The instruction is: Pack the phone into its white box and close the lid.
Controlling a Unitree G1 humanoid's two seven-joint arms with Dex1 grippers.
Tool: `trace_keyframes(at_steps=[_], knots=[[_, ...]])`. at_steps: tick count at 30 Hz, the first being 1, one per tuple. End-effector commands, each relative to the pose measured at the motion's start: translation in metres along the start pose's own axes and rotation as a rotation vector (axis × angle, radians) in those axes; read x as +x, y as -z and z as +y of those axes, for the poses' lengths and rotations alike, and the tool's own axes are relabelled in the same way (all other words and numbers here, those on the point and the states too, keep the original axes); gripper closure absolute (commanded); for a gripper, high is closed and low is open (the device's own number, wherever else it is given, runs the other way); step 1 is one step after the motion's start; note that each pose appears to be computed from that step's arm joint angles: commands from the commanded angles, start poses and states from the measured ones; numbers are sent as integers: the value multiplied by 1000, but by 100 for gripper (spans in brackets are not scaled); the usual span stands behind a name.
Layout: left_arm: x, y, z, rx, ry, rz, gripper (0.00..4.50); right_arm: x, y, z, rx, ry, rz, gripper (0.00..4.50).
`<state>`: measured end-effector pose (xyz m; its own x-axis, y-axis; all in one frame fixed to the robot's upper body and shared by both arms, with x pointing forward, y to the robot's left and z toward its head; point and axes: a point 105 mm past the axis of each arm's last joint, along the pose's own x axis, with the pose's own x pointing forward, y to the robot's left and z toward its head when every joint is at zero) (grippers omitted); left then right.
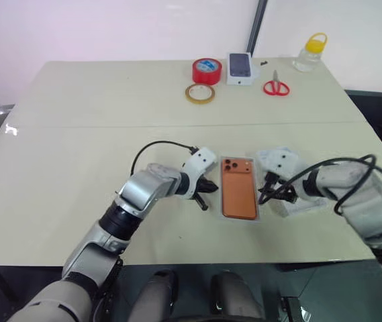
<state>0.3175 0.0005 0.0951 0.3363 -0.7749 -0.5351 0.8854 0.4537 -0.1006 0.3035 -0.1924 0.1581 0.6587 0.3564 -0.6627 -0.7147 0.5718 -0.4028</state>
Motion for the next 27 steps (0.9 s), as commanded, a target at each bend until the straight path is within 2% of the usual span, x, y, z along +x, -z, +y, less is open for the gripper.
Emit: trace_keyframes(at_steps=[1, 5, 9, 13, 17, 20, 26, 27], knots=[[-5, 3, -1, 16, 1, 4, 450, -10, 4, -11, 114, 31, 1, 72], [-16, 7, 12, 32, -50, -6, 450, -6, 20, -13, 272, 33, 36, 72], [-33, -3, 28, 106, -96, -108, 450, -1, 31, -8, 368, 27, 75, 72], [-55, -16, 30, 217, -42, -248, 450, 6, 33, -5, 476, 19, 95, 72], [-69, -14, 28, 275, 30, -275, 450, 11, 31, -7, 544, 37, 108, 72], [-83, -8, 21, 336, 108, -280, 450, 15, 31, -5, 558, 38, 136, 151], [-99, 14, 3, 395, 257, -242, 450, 18, 33, -7, 614, 76, 156, 441], [-100, 16, 2, 397, 267, -236, 450, 18, 33, -8, 619, 80, 154, 441]])
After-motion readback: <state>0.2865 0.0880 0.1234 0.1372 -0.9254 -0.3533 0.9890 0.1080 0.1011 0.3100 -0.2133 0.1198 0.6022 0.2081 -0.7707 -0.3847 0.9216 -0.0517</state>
